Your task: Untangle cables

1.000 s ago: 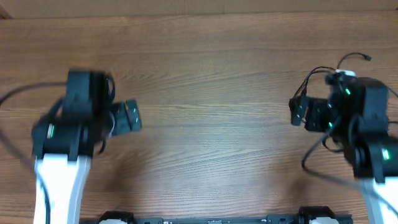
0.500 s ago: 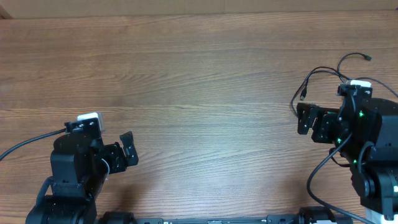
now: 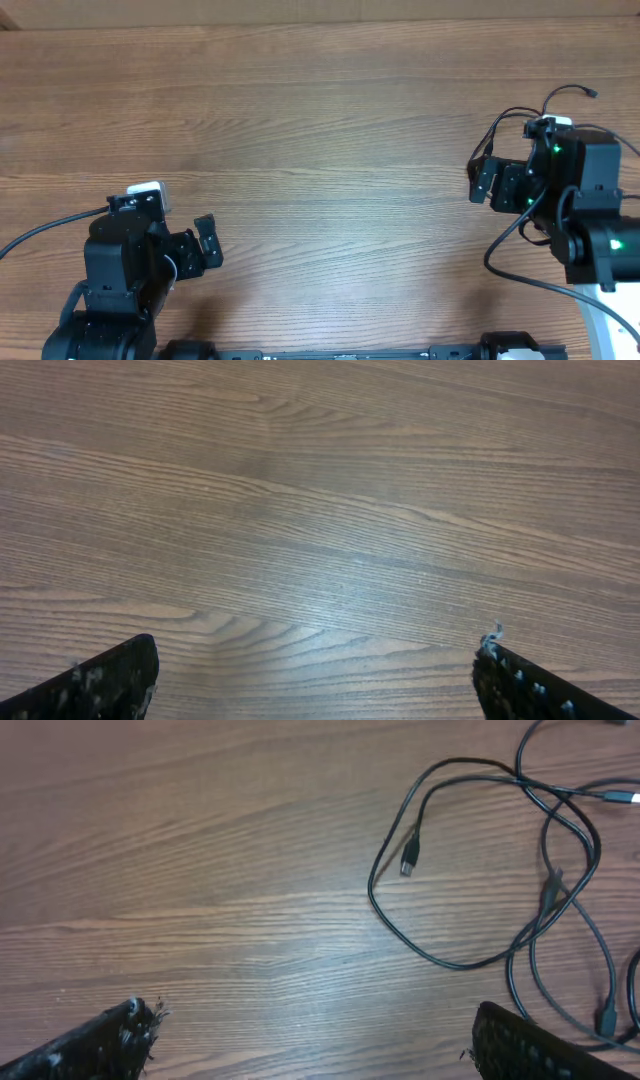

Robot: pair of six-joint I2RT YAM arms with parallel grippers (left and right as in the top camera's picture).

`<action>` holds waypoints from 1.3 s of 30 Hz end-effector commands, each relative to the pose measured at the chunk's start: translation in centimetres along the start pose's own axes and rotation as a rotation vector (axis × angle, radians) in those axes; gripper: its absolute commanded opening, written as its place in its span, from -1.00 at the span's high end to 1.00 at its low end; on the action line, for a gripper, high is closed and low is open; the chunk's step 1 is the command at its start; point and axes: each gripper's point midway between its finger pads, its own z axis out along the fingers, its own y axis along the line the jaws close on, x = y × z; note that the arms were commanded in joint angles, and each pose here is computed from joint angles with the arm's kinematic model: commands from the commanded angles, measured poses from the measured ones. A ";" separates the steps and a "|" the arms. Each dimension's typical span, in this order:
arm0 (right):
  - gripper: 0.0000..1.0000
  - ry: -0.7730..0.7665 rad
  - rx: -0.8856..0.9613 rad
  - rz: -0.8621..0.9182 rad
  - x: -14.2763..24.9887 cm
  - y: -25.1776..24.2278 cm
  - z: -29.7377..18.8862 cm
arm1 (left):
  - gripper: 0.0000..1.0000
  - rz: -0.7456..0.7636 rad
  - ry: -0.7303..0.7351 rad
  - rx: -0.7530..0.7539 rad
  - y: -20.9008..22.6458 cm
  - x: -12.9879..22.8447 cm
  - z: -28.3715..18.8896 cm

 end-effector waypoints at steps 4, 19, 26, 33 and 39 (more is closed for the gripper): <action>-1.00 -0.236 -0.007 -0.020 -3.1 0.2 -3.2 | -0.99 0.011 0.005 -0.016 0.3 0.1 0.2; -1.00 -0.948 -0.316 -0.145 -0.6 3.6 -5.9 | -0.99 0.011 0.005 -0.016 0.3 0.1 0.2; -1.00 -1.123 -0.354 -0.175 1.3 3.6 -5.3 | -0.99 0.011 0.006 -0.016 0.3 0.1 0.2; -1.00 -1.168 -0.335 -0.165 2.9 2.8 -4.5 | -0.99 0.011 0.006 -0.016 0.3 0.1 0.2; -1.00 -1.113 -0.249 -0.152 3.6 1.5 -1.9 | -0.99 0.011 0.006 -0.016 0.3 0.1 0.3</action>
